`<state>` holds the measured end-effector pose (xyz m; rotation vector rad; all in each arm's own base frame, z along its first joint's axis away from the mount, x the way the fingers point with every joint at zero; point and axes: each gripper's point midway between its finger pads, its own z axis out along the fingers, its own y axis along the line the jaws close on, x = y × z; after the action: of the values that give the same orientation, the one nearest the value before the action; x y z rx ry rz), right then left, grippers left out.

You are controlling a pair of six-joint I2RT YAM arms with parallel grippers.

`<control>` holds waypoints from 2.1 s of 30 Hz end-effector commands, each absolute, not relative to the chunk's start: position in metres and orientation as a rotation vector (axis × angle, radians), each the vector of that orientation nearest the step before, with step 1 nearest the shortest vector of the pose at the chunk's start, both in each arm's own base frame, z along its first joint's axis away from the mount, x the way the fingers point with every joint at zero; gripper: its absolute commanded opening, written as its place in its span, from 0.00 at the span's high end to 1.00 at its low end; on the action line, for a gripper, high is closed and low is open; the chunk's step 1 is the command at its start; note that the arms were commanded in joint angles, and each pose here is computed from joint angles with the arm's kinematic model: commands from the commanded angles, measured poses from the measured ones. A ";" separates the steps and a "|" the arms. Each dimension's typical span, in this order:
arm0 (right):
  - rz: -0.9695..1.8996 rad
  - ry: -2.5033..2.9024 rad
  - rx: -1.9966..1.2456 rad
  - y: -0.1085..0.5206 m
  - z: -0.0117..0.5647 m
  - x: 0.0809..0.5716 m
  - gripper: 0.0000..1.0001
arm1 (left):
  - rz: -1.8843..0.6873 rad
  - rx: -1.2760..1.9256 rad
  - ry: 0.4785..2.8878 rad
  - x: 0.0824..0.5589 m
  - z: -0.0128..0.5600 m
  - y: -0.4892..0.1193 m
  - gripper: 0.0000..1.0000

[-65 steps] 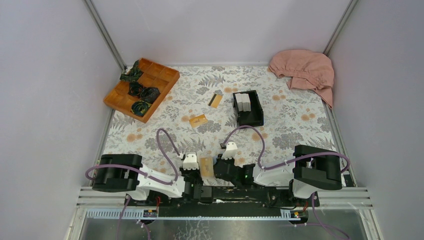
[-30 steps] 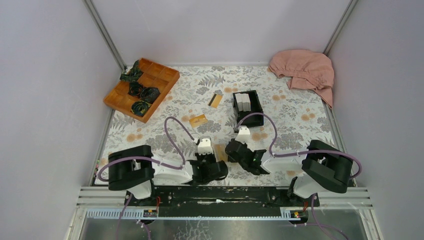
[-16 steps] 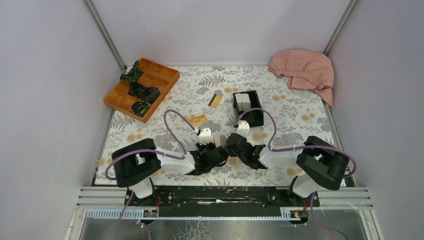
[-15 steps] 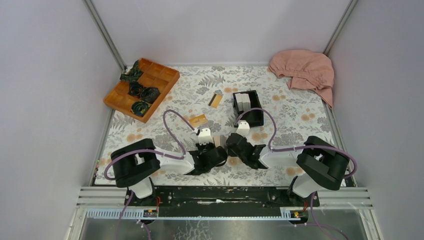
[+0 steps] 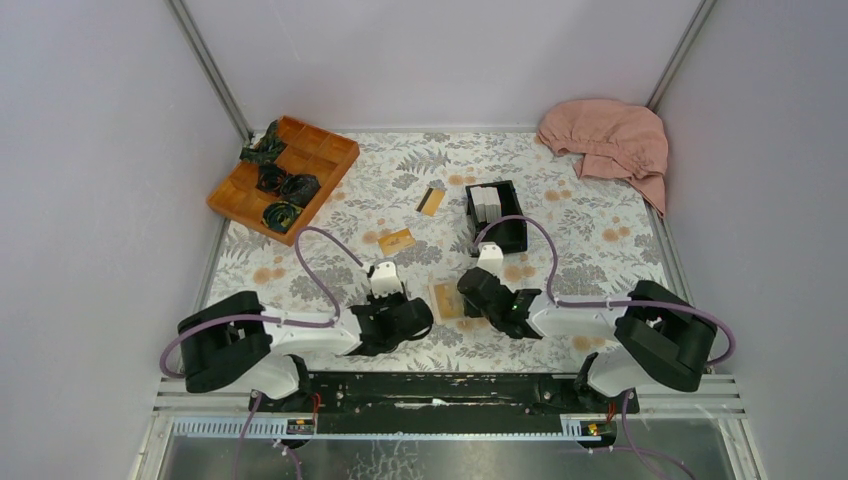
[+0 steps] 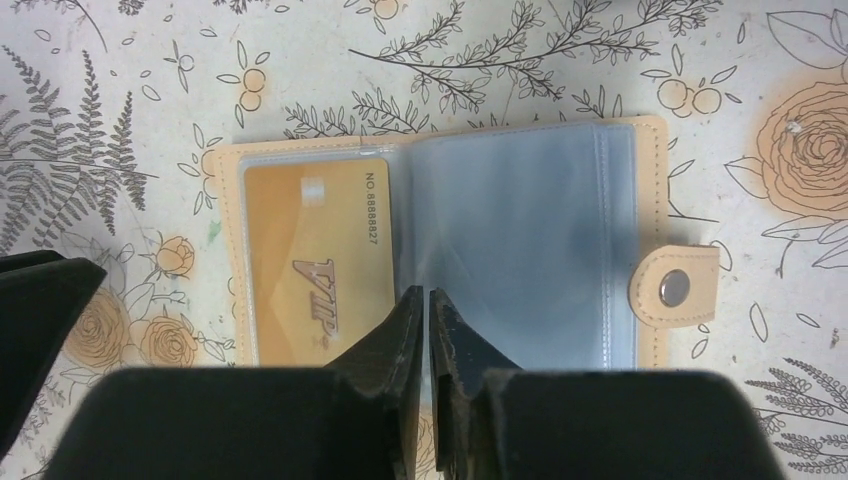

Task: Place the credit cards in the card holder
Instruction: Move the card holder to the center of the board, then pick up the credit card from the storage box.

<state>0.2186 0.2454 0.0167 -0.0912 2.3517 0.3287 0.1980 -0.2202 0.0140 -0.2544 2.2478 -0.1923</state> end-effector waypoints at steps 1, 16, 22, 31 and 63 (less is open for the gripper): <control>0.352 2.313 -0.117 0.249 0.039 0.224 0.85 | -0.123 -0.238 2.212 0.201 0.032 -0.207 0.65; 0.268 2.118 -0.086 0.233 0.139 0.268 0.62 | -0.236 -0.118 2.091 0.228 0.107 -0.251 0.31; 0.187 2.076 -0.024 0.200 0.168 0.316 0.45 | -0.309 -0.071 2.062 0.245 0.130 -0.264 0.20; 0.299 2.064 0.037 0.172 0.185 0.399 0.40 | -0.406 -0.093 2.036 0.277 0.154 -0.261 0.17; 0.666 2.219 0.099 0.170 0.117 0.467 0.38 | -0.474 -0.136 2.078 0.329 0.142 -0.262 0.16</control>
<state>0.4636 0.1632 0.1162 0.1129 2.2405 0.6212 0.3178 -0.2541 0.1247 -0.1393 2.1327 -0.4249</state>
